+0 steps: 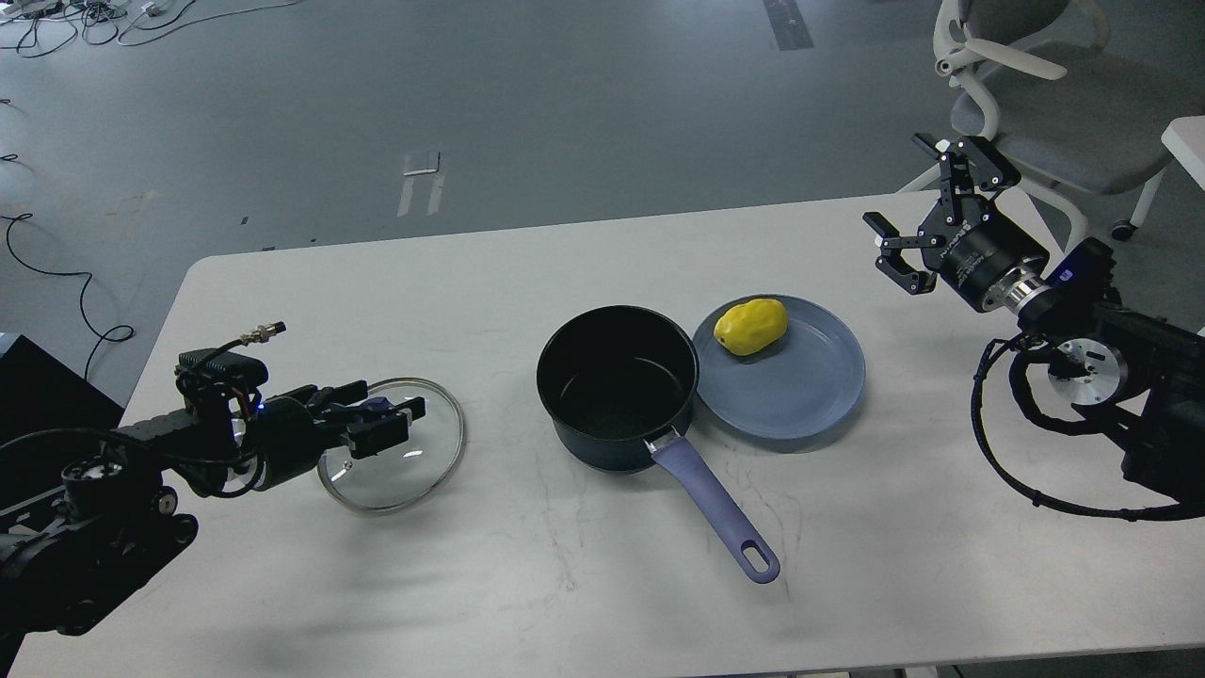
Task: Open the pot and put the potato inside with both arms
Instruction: 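Release the lid and raise the left gripper away, then move the right gripper down toward the yellow potato on the plate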
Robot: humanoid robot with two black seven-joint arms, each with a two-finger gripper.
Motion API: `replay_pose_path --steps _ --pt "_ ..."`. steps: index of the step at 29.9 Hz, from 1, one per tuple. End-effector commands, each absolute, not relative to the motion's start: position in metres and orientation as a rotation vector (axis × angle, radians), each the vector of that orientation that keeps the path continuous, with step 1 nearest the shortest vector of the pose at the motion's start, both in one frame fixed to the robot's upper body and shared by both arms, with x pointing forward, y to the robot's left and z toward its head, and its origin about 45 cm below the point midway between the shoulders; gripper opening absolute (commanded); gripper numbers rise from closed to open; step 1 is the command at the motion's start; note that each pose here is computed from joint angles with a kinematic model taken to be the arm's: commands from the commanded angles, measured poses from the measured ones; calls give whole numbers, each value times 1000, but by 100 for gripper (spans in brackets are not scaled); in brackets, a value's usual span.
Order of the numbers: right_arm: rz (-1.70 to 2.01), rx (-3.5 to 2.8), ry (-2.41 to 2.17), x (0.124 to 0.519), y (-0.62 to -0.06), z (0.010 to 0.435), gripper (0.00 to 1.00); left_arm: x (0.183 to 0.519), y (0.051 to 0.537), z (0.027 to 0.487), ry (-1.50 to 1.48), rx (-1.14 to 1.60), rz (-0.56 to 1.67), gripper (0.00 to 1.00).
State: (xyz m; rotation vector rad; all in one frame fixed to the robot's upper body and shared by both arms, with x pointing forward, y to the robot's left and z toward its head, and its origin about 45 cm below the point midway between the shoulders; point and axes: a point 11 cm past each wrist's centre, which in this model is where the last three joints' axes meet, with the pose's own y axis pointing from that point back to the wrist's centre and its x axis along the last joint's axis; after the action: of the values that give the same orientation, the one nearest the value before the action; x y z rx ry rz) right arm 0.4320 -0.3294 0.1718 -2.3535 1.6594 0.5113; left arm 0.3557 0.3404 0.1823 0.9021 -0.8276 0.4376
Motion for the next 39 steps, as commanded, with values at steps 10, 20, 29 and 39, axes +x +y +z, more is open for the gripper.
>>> replay_pose_path --steps 10,20,29,39 --pt "501 -2357 1641 435 -326 178 100 409 315 342 -451 270 786 98" --pt "21 -2849 1486 457 -317 252 100 432 324 369 -239 -93 1010 98" --pt "-985 -3518 1092 478 -288 342 100 439 317 373 -206 -179 1080 98" --pt "-1890 -3907 24 474 -223 294 100 438 313 377 -205 -197 1065 98"
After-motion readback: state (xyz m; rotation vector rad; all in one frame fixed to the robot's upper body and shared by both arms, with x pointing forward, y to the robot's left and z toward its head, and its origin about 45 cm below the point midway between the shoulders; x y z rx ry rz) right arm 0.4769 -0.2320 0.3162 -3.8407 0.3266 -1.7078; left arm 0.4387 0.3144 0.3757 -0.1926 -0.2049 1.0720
